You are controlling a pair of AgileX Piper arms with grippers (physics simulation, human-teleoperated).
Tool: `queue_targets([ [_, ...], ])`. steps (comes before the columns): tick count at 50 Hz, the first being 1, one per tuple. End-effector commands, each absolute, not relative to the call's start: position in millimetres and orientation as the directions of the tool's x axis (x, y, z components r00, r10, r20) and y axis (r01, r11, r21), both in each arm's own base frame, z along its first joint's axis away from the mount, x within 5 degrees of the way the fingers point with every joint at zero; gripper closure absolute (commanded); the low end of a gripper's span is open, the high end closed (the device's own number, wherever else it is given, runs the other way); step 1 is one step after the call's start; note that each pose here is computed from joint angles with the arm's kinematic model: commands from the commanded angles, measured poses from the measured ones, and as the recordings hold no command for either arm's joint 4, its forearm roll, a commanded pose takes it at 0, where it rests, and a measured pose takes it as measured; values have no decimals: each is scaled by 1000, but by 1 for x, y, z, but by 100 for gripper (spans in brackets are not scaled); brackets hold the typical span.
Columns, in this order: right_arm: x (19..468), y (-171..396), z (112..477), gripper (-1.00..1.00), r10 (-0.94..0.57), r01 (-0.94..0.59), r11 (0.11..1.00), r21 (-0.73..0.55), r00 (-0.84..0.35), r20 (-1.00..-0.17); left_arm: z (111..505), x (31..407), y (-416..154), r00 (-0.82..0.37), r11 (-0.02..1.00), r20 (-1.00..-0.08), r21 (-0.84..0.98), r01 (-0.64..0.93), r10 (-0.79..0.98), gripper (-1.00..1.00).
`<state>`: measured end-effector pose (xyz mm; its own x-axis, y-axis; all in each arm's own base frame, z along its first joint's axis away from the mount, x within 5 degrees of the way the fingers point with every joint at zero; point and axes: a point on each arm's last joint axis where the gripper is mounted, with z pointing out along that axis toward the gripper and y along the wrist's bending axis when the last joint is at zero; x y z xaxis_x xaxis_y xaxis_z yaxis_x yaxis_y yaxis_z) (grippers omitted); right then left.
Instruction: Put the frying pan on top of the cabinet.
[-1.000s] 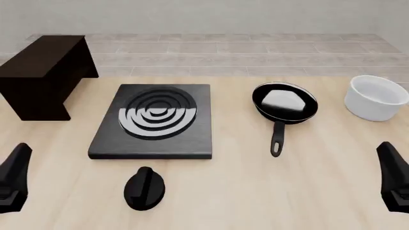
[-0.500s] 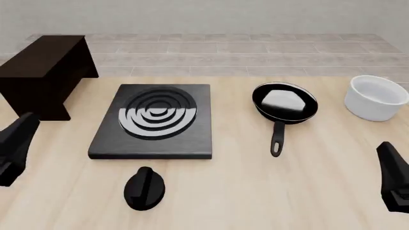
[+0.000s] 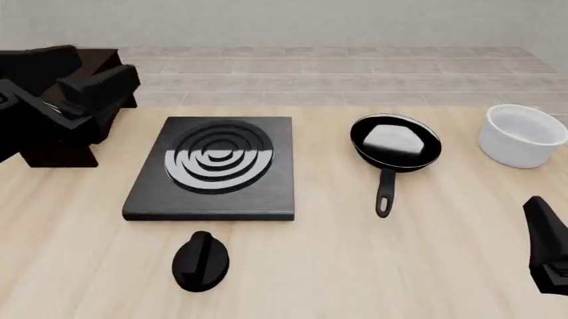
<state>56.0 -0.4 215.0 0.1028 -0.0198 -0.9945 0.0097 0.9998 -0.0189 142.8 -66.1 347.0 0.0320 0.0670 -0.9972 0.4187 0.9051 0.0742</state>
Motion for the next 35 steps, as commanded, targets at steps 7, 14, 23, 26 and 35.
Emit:
queue_targets([
  [7,56,0,215,-100,-23,10,1000,-23,104,-994,346,209,-131,-87,839,-986,72,539,141,-100],
  [14,56,0,215,-100,-27,9,1000,-26,104,-994,348,224,-146,-122,831,-982,54,554,145,-100],
  [23,56,0,215,-100,-30,9,1000,-30,103,-994,345,242,-175,-187,807,-968,26,590,168,-100],
  [26,56,0,215,-100,-30,9,1000,-30,103,-994,344,247,-180,-204,805,-964,18,592,171,-100],
  [35,56,0,215,-100,-29,11,1000,-28,100,-995,328,289,-200,-295,826,-937,-13,564,187,-100],
])
